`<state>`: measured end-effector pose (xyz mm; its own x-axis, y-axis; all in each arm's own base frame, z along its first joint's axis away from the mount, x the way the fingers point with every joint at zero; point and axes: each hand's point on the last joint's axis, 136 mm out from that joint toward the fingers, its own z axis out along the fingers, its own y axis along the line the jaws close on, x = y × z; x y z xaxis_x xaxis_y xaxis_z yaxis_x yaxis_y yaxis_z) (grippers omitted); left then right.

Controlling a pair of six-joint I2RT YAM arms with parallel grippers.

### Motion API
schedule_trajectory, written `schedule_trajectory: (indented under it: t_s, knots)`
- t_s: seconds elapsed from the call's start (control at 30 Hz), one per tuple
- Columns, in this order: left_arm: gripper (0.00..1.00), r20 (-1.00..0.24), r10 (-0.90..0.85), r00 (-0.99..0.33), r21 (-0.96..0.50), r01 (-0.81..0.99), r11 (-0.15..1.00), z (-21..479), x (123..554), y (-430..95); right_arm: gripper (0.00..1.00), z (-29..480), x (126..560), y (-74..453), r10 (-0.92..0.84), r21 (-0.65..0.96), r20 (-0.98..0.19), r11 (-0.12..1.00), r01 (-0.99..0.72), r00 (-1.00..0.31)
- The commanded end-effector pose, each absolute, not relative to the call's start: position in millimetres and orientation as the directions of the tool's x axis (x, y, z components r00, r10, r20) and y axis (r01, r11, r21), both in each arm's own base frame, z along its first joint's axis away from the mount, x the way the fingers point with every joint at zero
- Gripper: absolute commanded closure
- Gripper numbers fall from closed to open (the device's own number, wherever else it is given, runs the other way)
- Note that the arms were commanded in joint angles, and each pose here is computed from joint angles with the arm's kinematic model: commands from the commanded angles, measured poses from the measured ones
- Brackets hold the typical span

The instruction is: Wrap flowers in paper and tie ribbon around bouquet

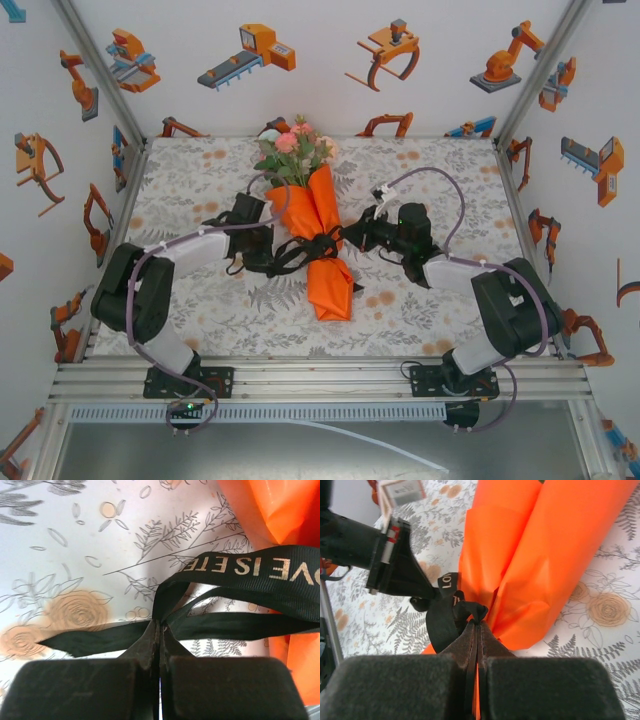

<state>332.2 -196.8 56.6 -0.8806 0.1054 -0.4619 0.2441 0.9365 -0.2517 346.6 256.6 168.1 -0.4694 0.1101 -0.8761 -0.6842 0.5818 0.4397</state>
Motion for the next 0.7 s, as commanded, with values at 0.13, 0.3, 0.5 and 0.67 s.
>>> schedule_trajectory:
  t_s: [0.13, 0.3, 0.5, 0.67]
  knots:
    - [1.0, -0.56, 0.014, -0.828, -0.149, 0.117, 0.982, 89, 335, -145, 1.0, 167, 369, 228, 0.196, 0.428, -0.88, 0.722, -0.544, -0.433]
    - [1.0, -0.602, -0.09, -0.794, -0.123, -0.019, 0.992, 97, 330, -112, 1.0, 148, 374, 210, 0.213, 0.437, -0.858, 0.781, -0.446, -0.468]
    - [1.0, -0.638, -0.192, -0.746, -0.037, -0.219, 0.975, 96, 321, -67, 1.0, 130, 380, 172, 0.264, 0.438, -0.832, 0.852, -0.286, -0.488]
    - [1.0, -0.631, -0.289, -0.72, -0.053, -0.332, 0.942, 95, 322, -44, 1.0, 119, 378, 154, 0.263, 0.424, -0.817, 0.877, -0.225, -0.513]
